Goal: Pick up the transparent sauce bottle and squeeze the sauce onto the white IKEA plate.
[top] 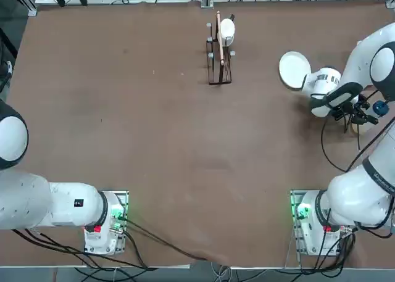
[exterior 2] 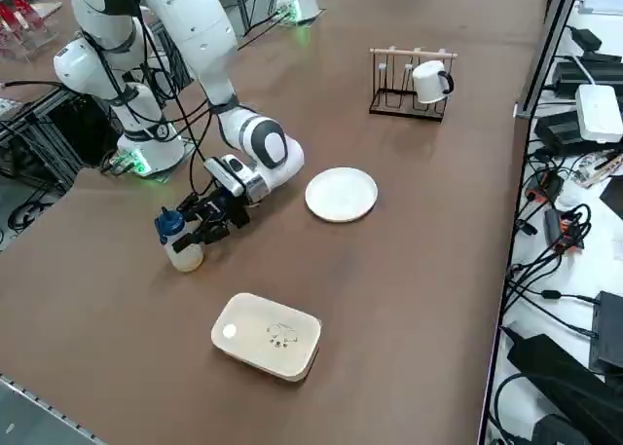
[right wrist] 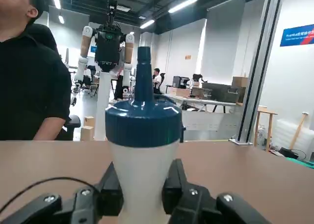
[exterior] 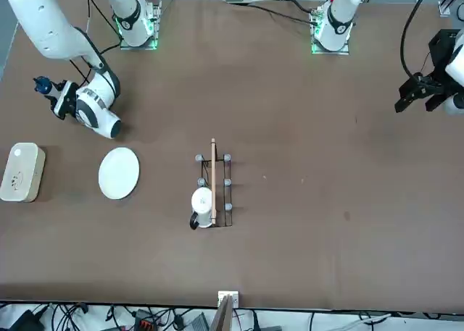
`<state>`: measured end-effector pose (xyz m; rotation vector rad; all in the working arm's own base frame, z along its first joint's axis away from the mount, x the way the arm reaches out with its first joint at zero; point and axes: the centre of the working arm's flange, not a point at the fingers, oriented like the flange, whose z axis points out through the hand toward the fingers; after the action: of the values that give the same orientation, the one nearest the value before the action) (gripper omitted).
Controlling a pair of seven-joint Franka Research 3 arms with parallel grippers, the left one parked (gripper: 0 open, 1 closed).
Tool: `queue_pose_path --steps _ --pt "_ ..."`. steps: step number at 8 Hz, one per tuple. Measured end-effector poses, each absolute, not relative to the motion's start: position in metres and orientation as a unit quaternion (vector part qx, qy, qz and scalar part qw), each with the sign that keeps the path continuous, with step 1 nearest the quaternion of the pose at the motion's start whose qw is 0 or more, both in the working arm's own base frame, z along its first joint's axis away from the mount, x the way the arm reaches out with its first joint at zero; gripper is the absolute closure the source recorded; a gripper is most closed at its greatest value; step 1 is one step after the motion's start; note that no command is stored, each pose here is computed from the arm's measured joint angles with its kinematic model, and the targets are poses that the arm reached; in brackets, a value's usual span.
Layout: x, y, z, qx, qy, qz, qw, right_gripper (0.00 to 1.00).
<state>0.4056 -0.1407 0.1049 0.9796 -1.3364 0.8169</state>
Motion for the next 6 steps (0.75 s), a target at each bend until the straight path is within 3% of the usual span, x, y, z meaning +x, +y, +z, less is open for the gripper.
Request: queue_pose_path --steps 6 --pt "0.4029 -0.1411 0.1002 0.421 -0.578 0.353 0.603 0.6"
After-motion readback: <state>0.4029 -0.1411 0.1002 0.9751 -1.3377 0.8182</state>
